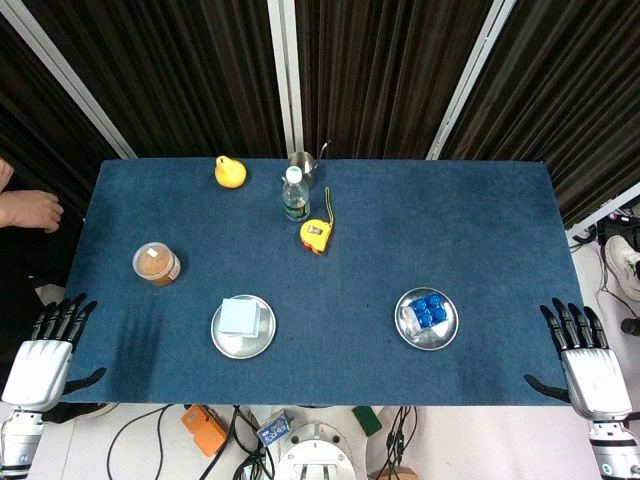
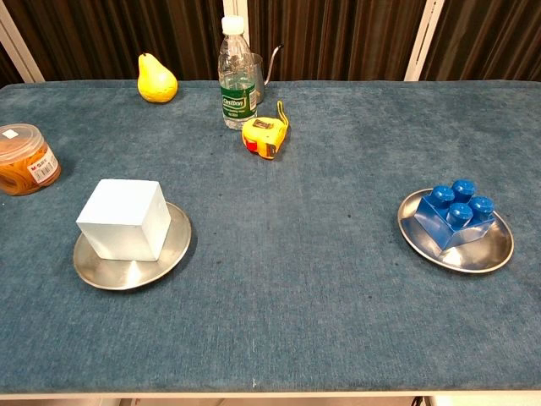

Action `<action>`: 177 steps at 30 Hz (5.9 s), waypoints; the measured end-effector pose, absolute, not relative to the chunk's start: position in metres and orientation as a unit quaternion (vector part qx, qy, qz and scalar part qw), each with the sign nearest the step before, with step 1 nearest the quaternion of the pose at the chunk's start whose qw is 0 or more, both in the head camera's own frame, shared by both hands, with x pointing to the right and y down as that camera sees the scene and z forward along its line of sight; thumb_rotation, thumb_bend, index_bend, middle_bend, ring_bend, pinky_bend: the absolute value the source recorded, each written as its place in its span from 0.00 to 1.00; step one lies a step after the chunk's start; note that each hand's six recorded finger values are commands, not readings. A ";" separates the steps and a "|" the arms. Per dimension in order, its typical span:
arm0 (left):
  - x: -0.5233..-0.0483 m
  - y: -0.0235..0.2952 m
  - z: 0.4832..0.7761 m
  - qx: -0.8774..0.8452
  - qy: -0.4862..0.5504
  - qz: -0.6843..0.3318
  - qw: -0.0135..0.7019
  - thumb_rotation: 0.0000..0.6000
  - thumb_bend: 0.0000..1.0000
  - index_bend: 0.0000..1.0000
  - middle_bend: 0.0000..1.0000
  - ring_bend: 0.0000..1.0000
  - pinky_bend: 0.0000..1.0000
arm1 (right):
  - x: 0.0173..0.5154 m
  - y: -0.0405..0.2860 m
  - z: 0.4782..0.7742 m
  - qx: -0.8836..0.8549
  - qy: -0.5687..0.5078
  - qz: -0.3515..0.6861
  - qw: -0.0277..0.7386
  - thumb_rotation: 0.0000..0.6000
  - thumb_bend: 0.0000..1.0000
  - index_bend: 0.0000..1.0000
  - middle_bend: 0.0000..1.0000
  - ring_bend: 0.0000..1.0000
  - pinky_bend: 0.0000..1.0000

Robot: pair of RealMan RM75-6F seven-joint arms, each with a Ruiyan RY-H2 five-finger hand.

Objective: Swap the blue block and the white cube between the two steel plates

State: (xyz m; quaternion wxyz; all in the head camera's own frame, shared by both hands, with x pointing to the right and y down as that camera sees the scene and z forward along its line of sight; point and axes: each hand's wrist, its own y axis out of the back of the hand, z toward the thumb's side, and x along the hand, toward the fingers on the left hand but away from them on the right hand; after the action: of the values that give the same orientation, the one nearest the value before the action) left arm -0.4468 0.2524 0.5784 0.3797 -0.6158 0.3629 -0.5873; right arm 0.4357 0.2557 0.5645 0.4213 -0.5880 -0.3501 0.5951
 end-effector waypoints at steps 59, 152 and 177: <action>-0.453 0.249 0.580 -0.610 0.372 -0.591 0.375 1.00 0.06 0.07 0.00 0.00 0.05 | 0.265 0.137 0.678 -0.692 -0.176 0.501 0.490 1.00 0.50 0.71 0.55 0.48 0.28; -0.081 0.182 0.680 -0.861 0.255 -0.320 0.303 1.00 0.28 0.43 0.44 0.41 0.36 | 0.435 0.233 0.563 -0.609 -0.359 0.572 0.415 0.78 0.18 0.00 0.00 0.00 0.00; -0.025 0.123 0.664 -0.872 0.326 -0.273 0.242 1.00 0.05 0.09 0.04 0.00 0.14 | 0.450 0.227 0.554 -0.609 -0.378 0.572 0.399 0.78 0.18 0.00 0.00 0.00 0.00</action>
State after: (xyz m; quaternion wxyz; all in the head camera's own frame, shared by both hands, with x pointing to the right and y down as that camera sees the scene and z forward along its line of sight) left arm -0.0253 0.1231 0.6640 0.2422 -0.8722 0.3255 -0.2733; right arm 0.4503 0.2274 0.5544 0.3987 -0.6093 -0.3780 0.5717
